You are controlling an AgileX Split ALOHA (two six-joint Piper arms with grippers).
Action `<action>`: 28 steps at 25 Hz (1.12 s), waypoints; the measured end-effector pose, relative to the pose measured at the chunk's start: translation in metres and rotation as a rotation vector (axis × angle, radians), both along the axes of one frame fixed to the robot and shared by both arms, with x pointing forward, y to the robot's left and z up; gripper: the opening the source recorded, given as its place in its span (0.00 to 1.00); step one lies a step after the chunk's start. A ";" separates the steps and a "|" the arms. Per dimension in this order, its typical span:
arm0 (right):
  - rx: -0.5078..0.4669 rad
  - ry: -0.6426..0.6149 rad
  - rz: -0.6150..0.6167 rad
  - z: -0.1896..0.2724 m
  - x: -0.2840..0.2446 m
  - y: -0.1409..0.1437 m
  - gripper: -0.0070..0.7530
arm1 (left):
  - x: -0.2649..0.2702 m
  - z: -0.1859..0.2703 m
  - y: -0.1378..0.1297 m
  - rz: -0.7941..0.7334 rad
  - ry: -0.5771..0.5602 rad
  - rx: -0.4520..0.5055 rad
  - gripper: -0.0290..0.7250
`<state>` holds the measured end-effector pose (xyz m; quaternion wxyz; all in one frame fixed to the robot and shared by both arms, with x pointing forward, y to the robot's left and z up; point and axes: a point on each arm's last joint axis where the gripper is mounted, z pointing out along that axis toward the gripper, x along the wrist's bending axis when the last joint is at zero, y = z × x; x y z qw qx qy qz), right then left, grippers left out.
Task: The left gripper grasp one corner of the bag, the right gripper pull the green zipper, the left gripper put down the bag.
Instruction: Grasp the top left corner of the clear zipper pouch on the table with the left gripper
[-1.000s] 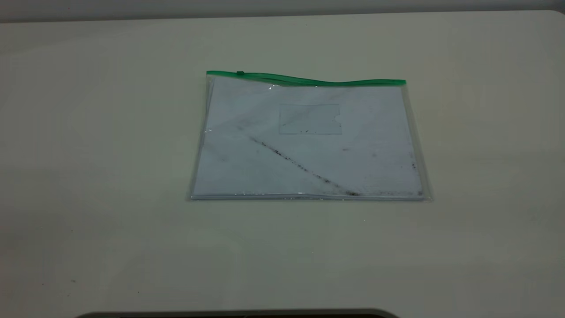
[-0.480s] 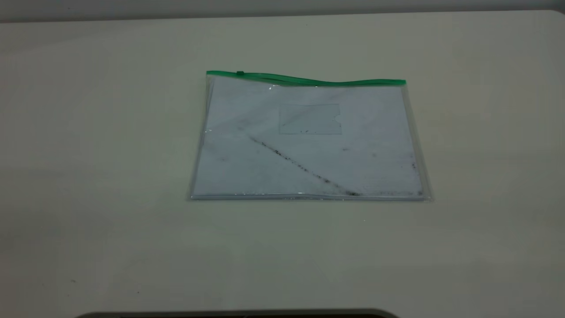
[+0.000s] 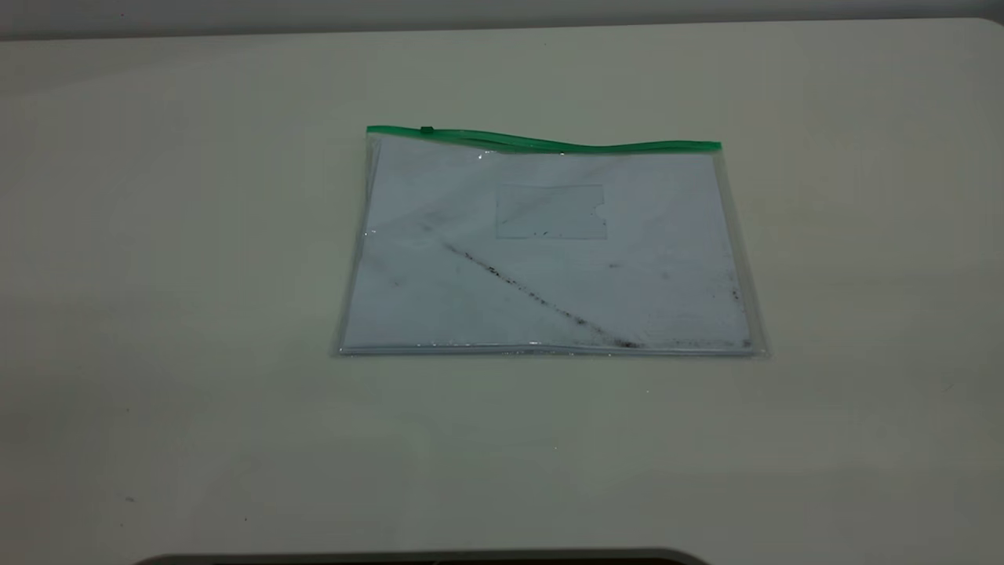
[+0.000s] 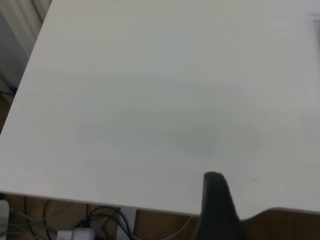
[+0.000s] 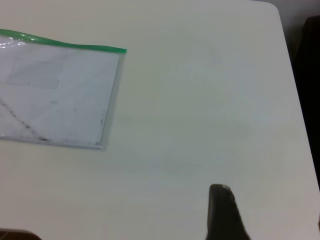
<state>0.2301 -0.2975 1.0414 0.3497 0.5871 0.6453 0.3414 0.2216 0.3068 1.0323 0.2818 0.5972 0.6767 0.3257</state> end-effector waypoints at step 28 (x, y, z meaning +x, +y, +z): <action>0.112 0.186 0.005 0.030 0.125 0.009 0.72 | 0.292 0.005 0.000 -0.132 0.325 -0.059 0.79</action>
